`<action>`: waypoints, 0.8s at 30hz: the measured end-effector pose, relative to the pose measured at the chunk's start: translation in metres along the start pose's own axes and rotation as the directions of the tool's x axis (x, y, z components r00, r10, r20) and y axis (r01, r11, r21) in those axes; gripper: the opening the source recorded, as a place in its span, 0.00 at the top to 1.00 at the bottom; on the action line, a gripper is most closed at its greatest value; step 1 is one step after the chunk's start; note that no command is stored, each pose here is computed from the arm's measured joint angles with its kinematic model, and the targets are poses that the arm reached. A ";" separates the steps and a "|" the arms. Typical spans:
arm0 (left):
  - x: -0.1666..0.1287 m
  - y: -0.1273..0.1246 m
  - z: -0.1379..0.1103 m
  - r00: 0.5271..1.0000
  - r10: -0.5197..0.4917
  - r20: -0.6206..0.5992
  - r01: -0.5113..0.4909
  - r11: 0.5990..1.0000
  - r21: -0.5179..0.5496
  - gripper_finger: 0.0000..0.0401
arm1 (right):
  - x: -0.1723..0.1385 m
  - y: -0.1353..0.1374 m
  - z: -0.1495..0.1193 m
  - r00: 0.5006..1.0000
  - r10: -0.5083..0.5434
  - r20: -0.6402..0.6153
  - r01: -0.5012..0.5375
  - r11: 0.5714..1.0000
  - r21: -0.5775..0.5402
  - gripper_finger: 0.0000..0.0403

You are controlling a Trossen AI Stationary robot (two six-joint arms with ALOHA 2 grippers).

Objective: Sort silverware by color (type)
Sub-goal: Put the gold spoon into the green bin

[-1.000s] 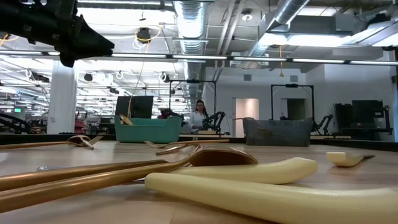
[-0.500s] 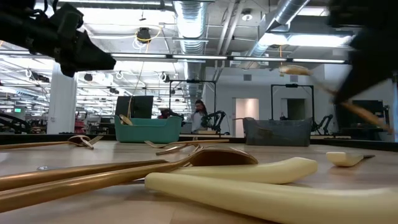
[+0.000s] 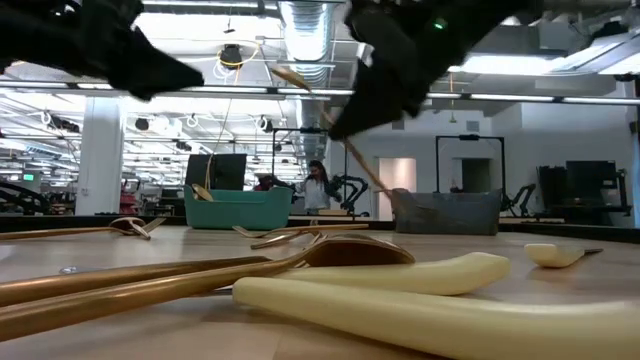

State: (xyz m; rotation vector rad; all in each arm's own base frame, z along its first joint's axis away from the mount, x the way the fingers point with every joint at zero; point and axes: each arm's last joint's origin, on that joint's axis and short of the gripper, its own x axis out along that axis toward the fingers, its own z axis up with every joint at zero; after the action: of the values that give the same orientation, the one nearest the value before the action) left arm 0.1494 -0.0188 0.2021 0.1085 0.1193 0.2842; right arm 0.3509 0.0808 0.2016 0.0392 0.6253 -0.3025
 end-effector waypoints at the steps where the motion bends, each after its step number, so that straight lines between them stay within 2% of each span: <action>1: 0.000 -0.002 0.002 0.998 -0.059 0.021 0.058 0.998 0.037 0.71 | 0.002 -0.002 0.004 0.999 0.051 0.010 -0.051 0.999 -0.001 0.88; 4: 0.002 -0.007 0.008 0.978 -0.189 0.093 0.181 0.979 0.090 0.71 | 0.007 -0.010 0.011 0.993 0.115 0.038 -0.116 0.993 0.017 0.88; 8: 0.007 -0.009 0.012 0.969 -0.196 0.149 0.185 0.979 0.085 0.71 | 0.010 -0.016 0.017 0.993 0.095 0.077 -0.097 0.995 0.027 0.88; 11: 0.014 -0.013 0.007 0.969 -0.209 0.128 0.180 0.962 0.203 0.71 | 0.011 -0.019 0.020 0.985 0.144 0.090 -0.148 0.988 0.041 0.88; 14: 0.020 -0.019 0.005 0.959 -0.251 0.132 0.187 0.908 0.375 0.71 | 0.012 -0.018 0.022 0.954 0.291 0.075 -0.296 0.952 0.071 0.88; 17: 0.024 -0.026 0.014 0.939 -0.284 0.195 0.159 0.859 0.486 0.71 | 0.011 -0.016 0.023 0.920 0.385 0.076 -0.392 0.913 0.110 0.88; 21: 0.033 -0.037 0.024 0.903 -0.380 0.202 0.179 0.758 0.627 0.71 | 0.010 -0.014 0.026 0.903 0.417 0.102 -0.427 0.897 0.118 0.88; 24: 0.043 -0.044 0.029 0.902 -0.391 0.183 0.190 0.740 0.645 0.71 | 0.010 -0.014 0.027 0.903 0.417 0.107 -0.428 0.896 0.118 0.88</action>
State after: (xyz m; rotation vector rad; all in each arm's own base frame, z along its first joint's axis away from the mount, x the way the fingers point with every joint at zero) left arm 0.2060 -0.0512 0.2206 0.7841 -0.0904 -0.1092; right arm 0.3698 0.0608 0.2183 0.2936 0.5005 0.0766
